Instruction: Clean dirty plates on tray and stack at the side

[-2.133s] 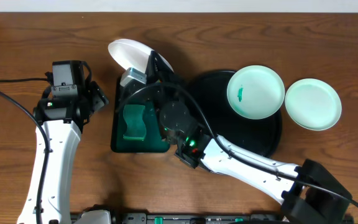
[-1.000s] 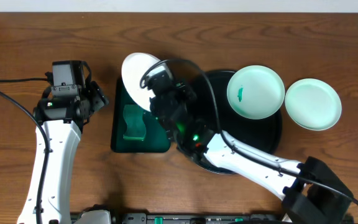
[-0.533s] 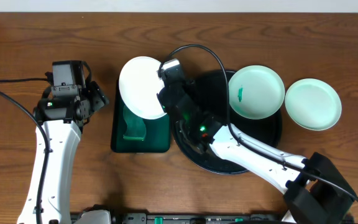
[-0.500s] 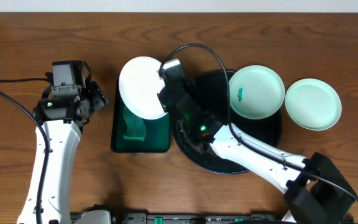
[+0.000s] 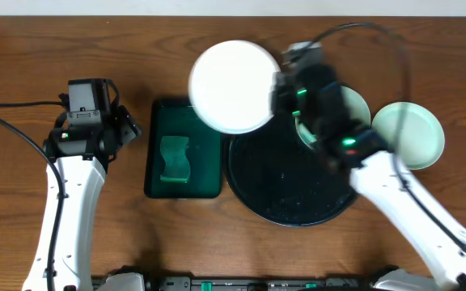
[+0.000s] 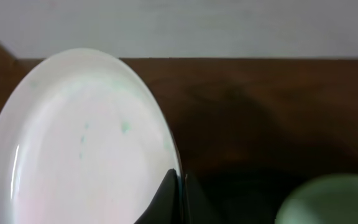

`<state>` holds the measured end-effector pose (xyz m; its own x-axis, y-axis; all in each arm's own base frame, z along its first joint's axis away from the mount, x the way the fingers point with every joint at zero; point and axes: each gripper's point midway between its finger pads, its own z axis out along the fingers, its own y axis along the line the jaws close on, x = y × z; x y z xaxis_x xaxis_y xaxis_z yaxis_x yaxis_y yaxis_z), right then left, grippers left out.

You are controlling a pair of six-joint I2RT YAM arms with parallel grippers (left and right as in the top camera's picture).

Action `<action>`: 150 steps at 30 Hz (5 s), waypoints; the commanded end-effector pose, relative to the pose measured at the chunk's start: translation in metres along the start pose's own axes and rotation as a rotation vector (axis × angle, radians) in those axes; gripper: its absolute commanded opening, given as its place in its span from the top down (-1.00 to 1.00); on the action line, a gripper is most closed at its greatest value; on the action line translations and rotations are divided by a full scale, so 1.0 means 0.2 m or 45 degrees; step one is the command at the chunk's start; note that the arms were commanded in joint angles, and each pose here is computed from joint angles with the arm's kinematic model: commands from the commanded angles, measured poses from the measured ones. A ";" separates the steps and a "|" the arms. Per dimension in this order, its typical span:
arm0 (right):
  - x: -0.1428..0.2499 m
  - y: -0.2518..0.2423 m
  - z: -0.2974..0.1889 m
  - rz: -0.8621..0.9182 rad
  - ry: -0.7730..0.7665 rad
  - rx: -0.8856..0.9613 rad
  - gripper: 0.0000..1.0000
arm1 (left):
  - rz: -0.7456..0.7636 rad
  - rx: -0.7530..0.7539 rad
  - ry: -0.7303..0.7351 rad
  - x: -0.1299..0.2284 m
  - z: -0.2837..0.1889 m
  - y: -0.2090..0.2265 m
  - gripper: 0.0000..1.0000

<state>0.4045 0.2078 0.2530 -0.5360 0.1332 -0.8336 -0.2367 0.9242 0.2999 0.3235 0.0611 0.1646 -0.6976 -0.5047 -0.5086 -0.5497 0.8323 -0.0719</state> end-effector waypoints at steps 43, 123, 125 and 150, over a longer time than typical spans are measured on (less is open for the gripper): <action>-0.03 -1.59 -0.94 0.655 -0.089 1.077 0.98 | -0.013 -0.009 -0.021 -0.02 -0.02 0.01 -0.64; 0.26 -1.12 -0.19 0.108 0.626 0.268 -0.98 | -0.013 -0.009 -0.021 -0.02 -0.02 0.01 -0.65; 0.25 -1.09 -0.18 0.117 0.621 0.231 -0.99 | -0.013 -0.009 -0.021 -0.02 -0.02 0.01 -0.64; 0.35 -1.10 -0.19 0.074 0.698 0.237 0.09 | -0.011 -0.010 -0.018 -0.02 -0.02 0.01 -0.65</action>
<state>0.3901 -0.0035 0.1463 -0.8993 0.0648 -0.4325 -0.0382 0.9736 0.2252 0.3237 0.0611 0.1647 -0.6972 -0.5046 -0.5091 -0.5496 0.8323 -0.0722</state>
